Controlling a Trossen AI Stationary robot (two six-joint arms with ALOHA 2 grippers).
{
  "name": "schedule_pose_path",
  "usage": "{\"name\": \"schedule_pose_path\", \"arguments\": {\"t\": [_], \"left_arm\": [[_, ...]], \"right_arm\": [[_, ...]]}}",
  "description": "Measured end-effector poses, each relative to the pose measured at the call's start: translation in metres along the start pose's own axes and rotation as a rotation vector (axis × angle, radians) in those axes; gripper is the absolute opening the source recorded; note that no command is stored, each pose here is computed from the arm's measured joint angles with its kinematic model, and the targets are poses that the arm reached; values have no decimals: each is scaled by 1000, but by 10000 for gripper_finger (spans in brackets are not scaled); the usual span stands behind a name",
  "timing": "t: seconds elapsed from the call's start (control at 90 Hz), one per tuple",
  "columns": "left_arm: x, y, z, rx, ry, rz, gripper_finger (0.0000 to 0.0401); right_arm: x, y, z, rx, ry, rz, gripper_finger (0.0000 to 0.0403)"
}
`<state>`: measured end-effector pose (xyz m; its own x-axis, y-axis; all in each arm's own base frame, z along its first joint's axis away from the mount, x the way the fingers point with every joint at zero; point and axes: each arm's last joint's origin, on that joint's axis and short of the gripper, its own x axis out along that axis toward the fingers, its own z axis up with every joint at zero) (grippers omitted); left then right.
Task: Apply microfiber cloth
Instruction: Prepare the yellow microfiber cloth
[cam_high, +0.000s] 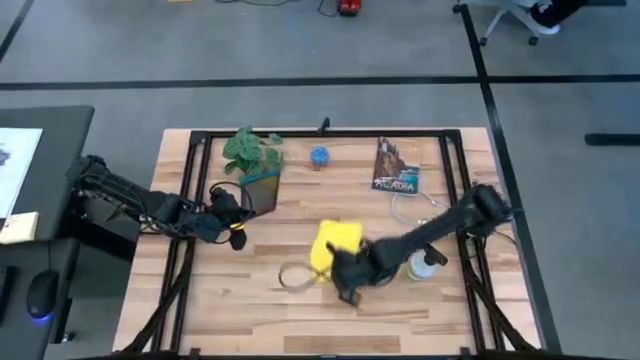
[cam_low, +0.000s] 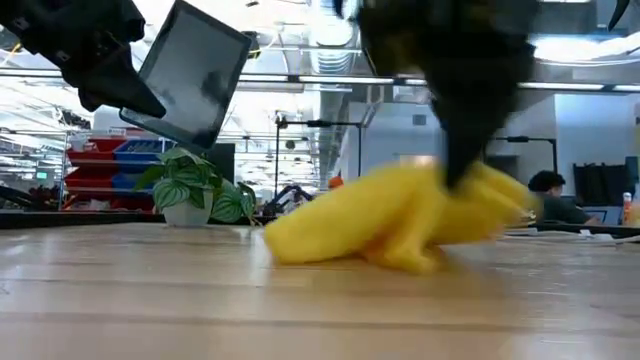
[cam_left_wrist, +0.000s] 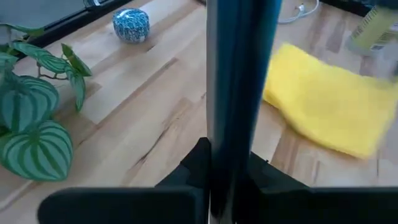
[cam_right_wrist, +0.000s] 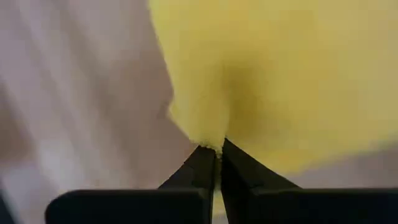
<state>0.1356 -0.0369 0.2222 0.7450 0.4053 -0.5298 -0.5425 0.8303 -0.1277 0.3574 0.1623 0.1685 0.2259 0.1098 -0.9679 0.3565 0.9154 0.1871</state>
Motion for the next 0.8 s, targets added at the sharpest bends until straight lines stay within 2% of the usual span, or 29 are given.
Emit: {"name": "schedule_pose_path", "arguments": {"t": [0.111, 0.267, 0.356, 0.433, 0.567, 0.667, 0.8], "left_arm": [[0, 0, 0, -1, -1, 0, 14], [0, 0, 0, 9, -1, 0, 14], [0, 0, 0, 11, -1, 0, 14], [0, 0, 0, 11, -1, -1, 14], [0, 0, 0, 11, 0, -1, 14], [0, 0, 0, 9, -1, -2, 14], [0, -1, 1, -14, -6, -7, 14]], "right_arm": [[10, 8, 0, -46, 63, 40, 58], [-8, 14, 9, -100, 86, 150, 133], [-28, 18, 15, -120, 28, 185, 165], [-45, 19, 19, -152, -84, 157, 183], [-46, 14, 21, -152, -266, -52, 188], [-27, 5, 24, -129, -279, -74, 171], [15, -11, 18, -110, -211, -141, 139]]}}
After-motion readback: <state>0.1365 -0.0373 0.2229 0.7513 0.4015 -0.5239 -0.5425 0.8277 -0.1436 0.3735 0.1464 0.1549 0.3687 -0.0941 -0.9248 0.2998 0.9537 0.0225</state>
